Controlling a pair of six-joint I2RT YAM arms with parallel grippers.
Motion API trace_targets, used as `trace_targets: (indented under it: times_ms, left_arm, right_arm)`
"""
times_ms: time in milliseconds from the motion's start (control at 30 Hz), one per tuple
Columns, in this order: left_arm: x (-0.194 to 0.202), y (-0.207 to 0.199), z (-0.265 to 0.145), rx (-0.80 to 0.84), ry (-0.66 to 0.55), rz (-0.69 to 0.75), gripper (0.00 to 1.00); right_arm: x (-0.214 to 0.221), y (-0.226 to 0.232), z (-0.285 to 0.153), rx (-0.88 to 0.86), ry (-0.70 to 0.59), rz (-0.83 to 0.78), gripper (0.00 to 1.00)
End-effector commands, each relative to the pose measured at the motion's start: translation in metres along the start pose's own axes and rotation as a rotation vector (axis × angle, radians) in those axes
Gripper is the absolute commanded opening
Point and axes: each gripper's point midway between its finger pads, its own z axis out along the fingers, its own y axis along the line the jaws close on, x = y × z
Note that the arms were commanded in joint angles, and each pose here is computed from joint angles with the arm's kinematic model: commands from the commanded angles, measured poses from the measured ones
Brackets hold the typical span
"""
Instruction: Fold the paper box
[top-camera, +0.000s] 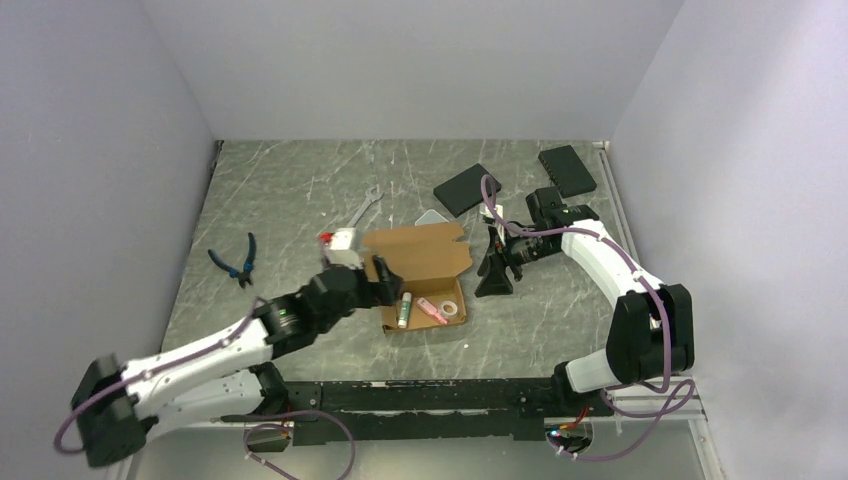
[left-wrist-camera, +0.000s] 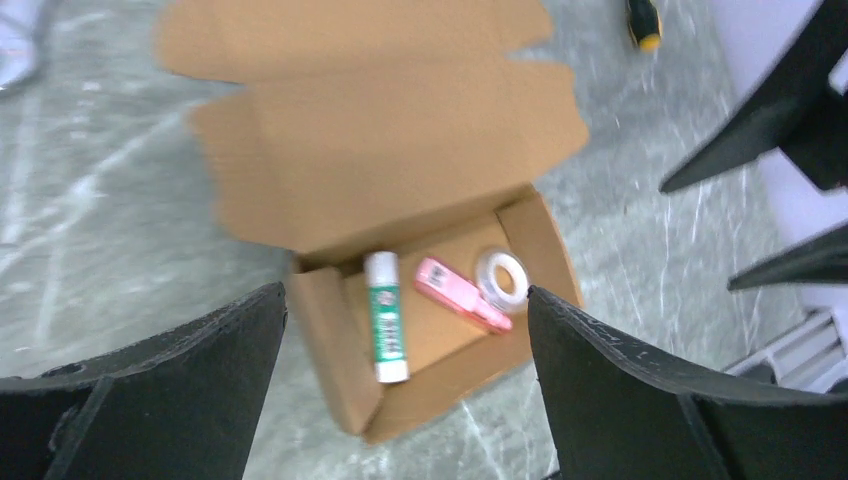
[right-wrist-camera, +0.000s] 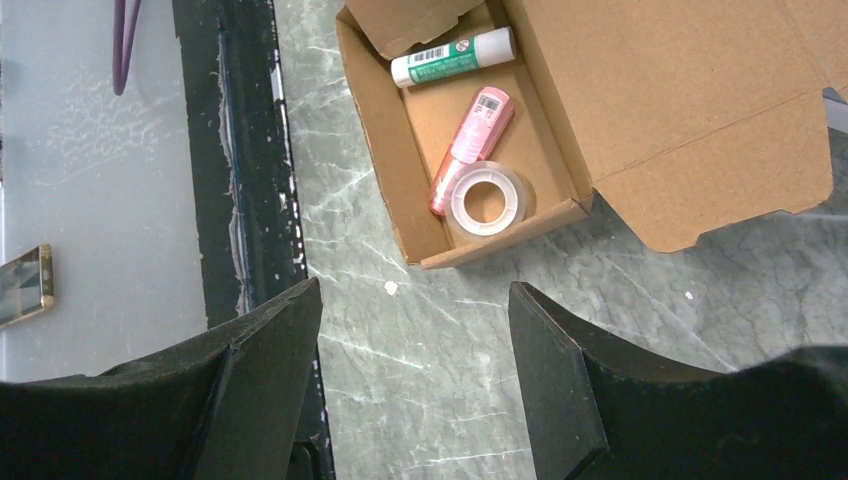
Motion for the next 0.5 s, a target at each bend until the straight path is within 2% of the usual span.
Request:
trace_targets:
  times_ms: [0,100,233,467]
  left_arm:
    - [-0.010,0.035,-0.015,0.050,-0.051,-0.093,0.97]
    - [-0.024,0.053,-0.024,0.060,-0.112,-0.164,1.00]
    - [-0.031,0.064,-0.022,0.080,-0.115,-0.211,0.99]
    - [-0.038,0.065,0.011,0.174,-0.046,-0.308,0.79]
  right_arm:
    - [-0.004,-0.002,-0.001,0.000,-0.019,-0.034,0.72]
    - [-0.004,-0.002,-0.001,-0.001,-0.020,-0.033,0.72]
    - [-0.003,-0.002,0.000,-0.004,-0.019,-0.032,0.72]
    - [-0.003,-0.001,-0.001,-0.004,-0.019,-0.033,0.72]
